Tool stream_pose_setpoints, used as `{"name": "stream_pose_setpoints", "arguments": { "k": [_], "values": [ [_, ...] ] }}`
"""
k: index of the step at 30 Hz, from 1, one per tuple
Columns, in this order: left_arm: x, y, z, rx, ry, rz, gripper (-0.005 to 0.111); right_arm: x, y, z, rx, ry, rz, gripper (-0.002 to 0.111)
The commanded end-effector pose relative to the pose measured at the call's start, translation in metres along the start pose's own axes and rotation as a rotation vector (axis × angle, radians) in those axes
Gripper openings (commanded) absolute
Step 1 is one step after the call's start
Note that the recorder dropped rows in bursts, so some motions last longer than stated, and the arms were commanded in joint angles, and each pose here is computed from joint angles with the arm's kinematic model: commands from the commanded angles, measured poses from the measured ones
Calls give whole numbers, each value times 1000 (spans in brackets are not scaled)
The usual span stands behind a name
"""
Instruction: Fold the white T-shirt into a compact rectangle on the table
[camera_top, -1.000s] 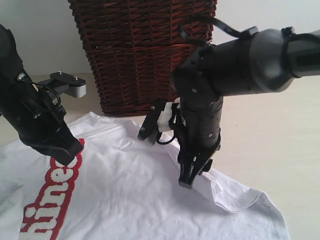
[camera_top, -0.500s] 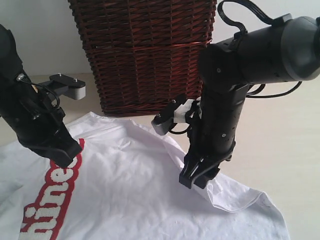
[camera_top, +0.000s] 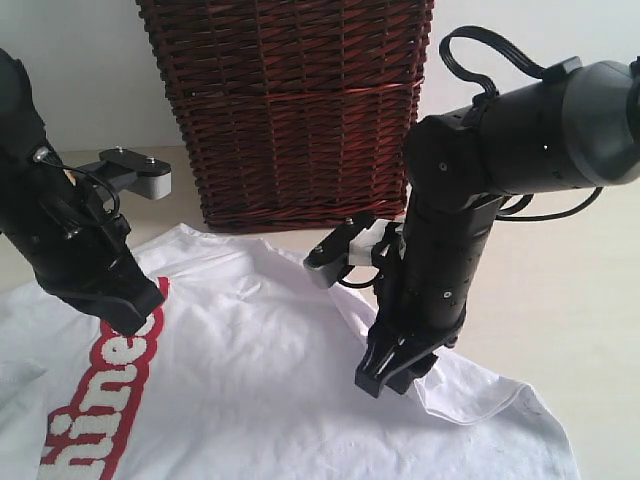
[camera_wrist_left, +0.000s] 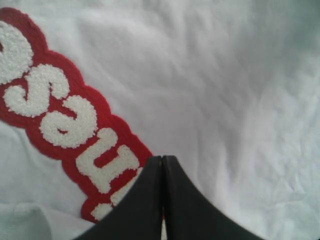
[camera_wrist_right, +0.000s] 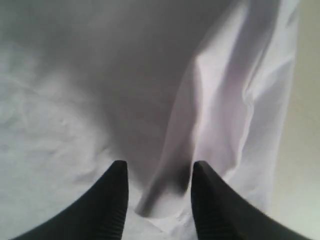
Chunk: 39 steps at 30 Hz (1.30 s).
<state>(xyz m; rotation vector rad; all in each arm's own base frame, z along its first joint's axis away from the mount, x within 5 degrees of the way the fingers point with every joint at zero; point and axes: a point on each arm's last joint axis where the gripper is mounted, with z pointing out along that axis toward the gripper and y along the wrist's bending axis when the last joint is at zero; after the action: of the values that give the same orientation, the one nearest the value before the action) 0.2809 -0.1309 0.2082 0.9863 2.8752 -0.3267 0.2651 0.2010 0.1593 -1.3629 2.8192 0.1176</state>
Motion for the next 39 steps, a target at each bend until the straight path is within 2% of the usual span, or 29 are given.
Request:
{"name": "stream_pose_setpoints", "arguments": {
  "k": [1, 5, 12, 17, 21, 24, 27, 30, 37, 39],
  "values": [
    [0, -3, -2, 3, -10, -2, 0, -2, -1, 14, -16, 22, -11, 21],
    [0, -3, -2, 3, -10, -2, 0, 0, -4, 12, 19, 28, -54, 0],
    [0, -3, -2, 3, -10, -2, 0, -4, -12, -33, 158, -39, -129, 0],
    [0, -3, -2, 1, -14, -2, 0, -2, -34, -53, 434, -38, -137, 0],
    [-1, -2, -2, -2, -16, 0, 0, -5, -52, -56, 642, -53, -67, 0],
    [-1, -2, -2, -8, -19, 2, 0, -10, -62, -51, 754, -60, -23, 0],
    [-2, -1, -2, -14, -26, 4, 0, -14, -71, -38, 812, -54, 15, 0],
    [-2, -1, -2, -22, -35, 7, 0, -14, -80, -23, 850, -9, 16, 7],
    [-2, 0, -2, -29, -33, 10, 0, -7, -98, 0, 890, 88, 80, 46],
    [-2, 0, -2, -33, -33, 6, 0, -6, -98, -1, 896, 97, 83, 50]
  ]
}}
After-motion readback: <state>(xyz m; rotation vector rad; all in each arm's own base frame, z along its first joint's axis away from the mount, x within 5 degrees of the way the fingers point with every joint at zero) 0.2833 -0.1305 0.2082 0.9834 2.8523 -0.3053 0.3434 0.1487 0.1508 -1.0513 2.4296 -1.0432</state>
